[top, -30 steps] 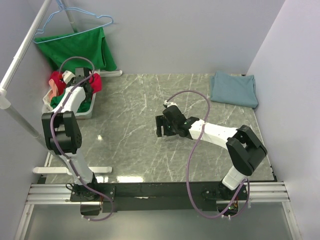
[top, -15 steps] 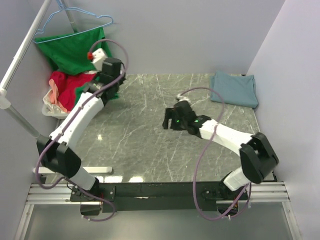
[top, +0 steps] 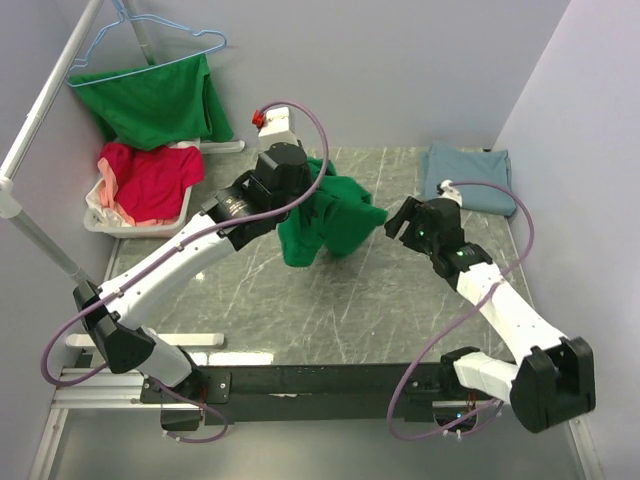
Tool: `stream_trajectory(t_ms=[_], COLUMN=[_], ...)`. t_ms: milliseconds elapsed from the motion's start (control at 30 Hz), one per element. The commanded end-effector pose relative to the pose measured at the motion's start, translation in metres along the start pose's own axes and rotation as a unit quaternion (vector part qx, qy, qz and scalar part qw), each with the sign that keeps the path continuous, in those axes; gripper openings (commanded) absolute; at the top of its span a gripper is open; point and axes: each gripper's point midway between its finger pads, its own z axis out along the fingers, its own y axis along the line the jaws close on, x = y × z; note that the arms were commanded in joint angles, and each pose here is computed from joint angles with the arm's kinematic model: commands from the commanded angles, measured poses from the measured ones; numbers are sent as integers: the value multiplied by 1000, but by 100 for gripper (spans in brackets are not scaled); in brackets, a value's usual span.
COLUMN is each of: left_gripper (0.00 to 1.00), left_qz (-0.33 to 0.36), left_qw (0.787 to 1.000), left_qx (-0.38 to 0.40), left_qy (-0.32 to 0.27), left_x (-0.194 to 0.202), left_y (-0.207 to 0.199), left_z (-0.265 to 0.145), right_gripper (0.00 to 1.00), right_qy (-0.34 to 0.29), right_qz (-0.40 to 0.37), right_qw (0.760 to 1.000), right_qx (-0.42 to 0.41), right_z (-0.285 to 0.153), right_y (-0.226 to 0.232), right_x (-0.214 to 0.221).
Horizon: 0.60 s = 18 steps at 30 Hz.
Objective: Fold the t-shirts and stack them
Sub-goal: Move the tshirt to the center of the board
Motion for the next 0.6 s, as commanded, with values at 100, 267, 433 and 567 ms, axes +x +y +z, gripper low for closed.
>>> stream_trajectory(t_ms=[100,267,433,567], left_gripper=[1,2,16,48], left_qz=[-24,-8,25,38], left_qw=[998,997,988,974], left_qx=[-22,-77,-151,-222], left_qy=[-54,-13,23,42], left_x=[-36,18,72,100], left_y=[2,31,69,99], left_z=[-15,0,11,12], right_gripper=[82,82,82,82], right_qy=[8,38,70,89], right_qz=[-18,-15,-14,-12], right_qw=[998,995,991,987], right_qx=[-66,-93,-113,-130], right_z=[-13,-4,6,12], right_y=[11,12,16,23], right_x=[9,32,49,56])
